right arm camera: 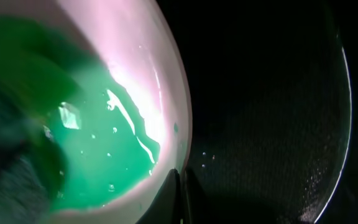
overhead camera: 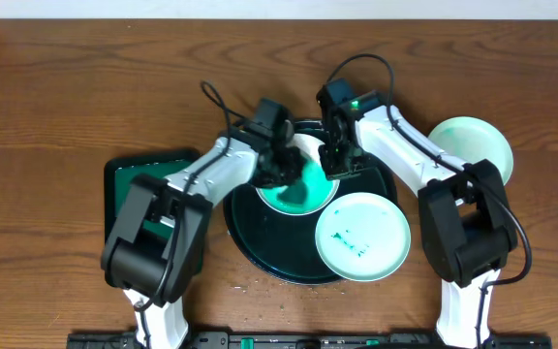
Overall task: Clean dirty plates on tray and stack at the side
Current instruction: 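Scrub the plate with the sponge while the right gripper holds it, then return the sponge to the green water tray with the left gripper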
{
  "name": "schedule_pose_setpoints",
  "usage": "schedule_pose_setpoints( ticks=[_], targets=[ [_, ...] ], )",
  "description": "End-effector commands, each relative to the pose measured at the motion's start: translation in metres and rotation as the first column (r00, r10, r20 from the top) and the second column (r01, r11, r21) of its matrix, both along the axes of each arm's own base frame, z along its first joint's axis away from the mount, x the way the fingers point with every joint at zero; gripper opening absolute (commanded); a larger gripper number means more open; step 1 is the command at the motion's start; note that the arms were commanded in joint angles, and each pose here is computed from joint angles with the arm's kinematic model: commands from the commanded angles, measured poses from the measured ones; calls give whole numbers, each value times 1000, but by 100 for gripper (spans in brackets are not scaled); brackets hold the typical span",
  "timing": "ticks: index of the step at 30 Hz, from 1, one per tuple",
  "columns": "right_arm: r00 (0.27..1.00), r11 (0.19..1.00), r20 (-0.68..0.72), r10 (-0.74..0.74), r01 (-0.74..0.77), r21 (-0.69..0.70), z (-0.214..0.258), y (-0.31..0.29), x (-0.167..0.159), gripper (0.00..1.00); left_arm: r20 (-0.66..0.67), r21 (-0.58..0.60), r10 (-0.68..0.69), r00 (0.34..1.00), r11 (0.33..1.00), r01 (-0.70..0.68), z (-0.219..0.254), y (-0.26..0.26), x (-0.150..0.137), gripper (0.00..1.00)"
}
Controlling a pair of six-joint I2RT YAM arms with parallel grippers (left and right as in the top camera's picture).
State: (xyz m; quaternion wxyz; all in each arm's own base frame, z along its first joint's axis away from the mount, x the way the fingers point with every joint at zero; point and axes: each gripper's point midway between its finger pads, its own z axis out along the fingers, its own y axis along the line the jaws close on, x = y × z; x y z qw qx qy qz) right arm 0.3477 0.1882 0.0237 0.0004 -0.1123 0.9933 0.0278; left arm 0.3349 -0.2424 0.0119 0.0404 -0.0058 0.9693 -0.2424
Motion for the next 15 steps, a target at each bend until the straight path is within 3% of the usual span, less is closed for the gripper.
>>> schedule_pose_setpoints(
  ticks=[1,6,11,15],
  targets=[
    [1000,1000,1,8,-8,28,7,14,-7,1,-176,-40,-77,981,997,71,-31,-20,-51,7],
    [1000,1000,-1,6,-6,27,7,15,-8,1,-169,-26,-40,985,999,37,-31,-11,-41,7],
    [1000,1000,0,8,-8,27,7,16,-8,1,-153,-21,86,985,996,-90,-22,20,-9,7],
    [1000,1000,3,8,-8,27,7,16,-8,1,-119,85,219,968,974,-210,-10,68,16,7]
  ],
)
